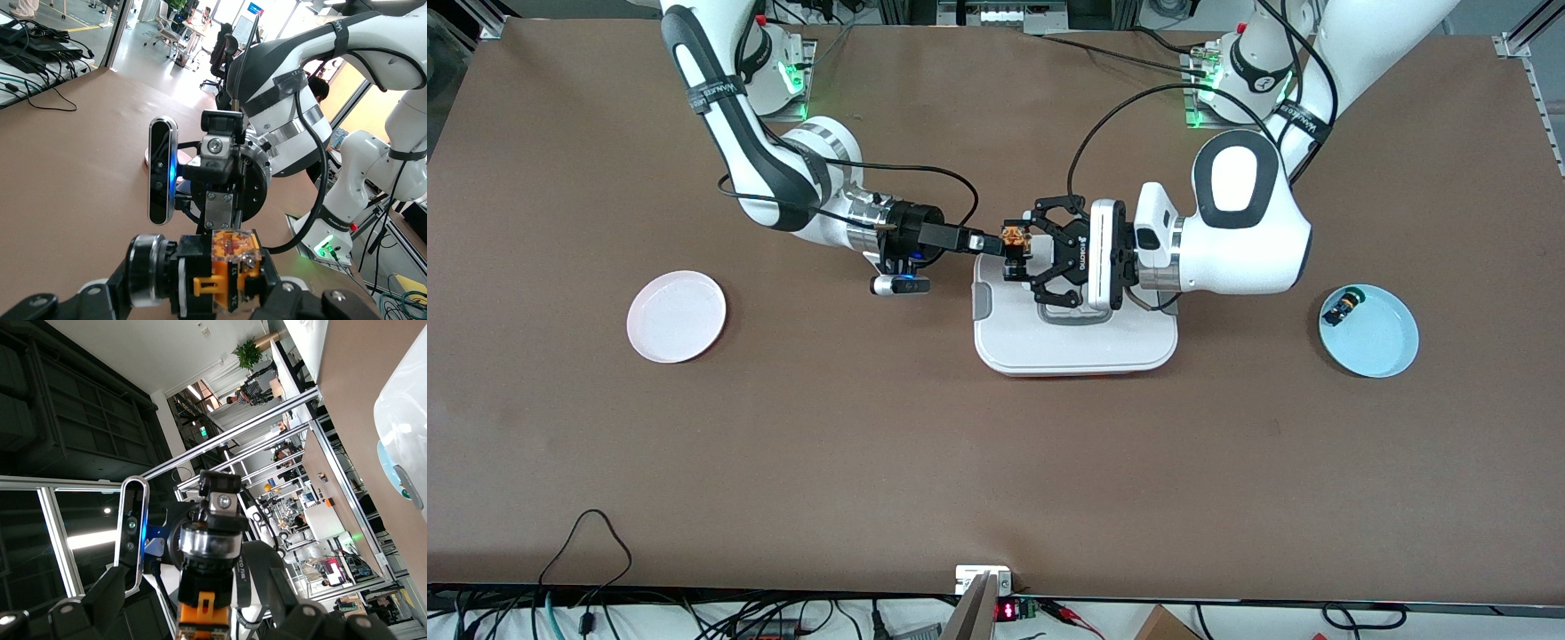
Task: Transfer orange switch to right arm and place
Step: 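Close the right gripper on the orange switch beside the left gripper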
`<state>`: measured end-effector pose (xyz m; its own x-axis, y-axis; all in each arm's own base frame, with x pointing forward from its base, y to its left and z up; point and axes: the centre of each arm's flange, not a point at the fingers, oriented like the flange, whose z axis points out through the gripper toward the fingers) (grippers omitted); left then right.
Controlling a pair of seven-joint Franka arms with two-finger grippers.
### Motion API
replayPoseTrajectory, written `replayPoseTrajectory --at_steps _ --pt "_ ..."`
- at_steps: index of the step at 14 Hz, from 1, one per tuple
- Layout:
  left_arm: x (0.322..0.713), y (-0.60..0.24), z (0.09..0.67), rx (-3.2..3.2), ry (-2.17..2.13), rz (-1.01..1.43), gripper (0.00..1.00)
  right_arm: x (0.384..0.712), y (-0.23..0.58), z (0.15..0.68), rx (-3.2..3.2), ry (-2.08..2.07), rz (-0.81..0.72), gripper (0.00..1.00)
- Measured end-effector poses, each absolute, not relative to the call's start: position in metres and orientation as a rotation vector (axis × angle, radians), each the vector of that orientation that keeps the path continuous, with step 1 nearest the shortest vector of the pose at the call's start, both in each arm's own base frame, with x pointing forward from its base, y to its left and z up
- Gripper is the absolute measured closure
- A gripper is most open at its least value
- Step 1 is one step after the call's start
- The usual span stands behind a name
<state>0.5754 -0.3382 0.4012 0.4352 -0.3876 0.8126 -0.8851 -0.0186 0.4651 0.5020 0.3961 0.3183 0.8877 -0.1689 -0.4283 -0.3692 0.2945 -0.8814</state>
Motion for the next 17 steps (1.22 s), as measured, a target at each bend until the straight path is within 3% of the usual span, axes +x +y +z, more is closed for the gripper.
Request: replayPoseTrajectory --at_steps 9,13,14,16,17 --pt "0.5753 -0.3384 0.4013 1.612 -1.139 0.579 0.28 0.5033 0.3977 0.3182 -1.278 0.492 0.138 0.09" --pt "0.5749 -0.3389 0.4015 1.611 -1.140 0.579 0.28 0.5036 0.4001 0.3211 -1.275 0.485 0.137 0.19" --pt "0.5749 -0.3389 0.4015 1.611 -1.140 0.579 0.28 0.5035 0.4005 0.3214 -1.275 0.484 0.137 0.27" --pt "0.5749 -0.3389 0.4015 1.611 -1.140 0.579 0.28 0.5019 0.4027 0.3215 -1.276 0.479 0.138 0.29" --pt "0.5749 -0.3389 0.4015 1.611 -1.140 0.579 0.28 0.5008 0.4042 0.3215 -1.276 0.475 0.135 0.35"
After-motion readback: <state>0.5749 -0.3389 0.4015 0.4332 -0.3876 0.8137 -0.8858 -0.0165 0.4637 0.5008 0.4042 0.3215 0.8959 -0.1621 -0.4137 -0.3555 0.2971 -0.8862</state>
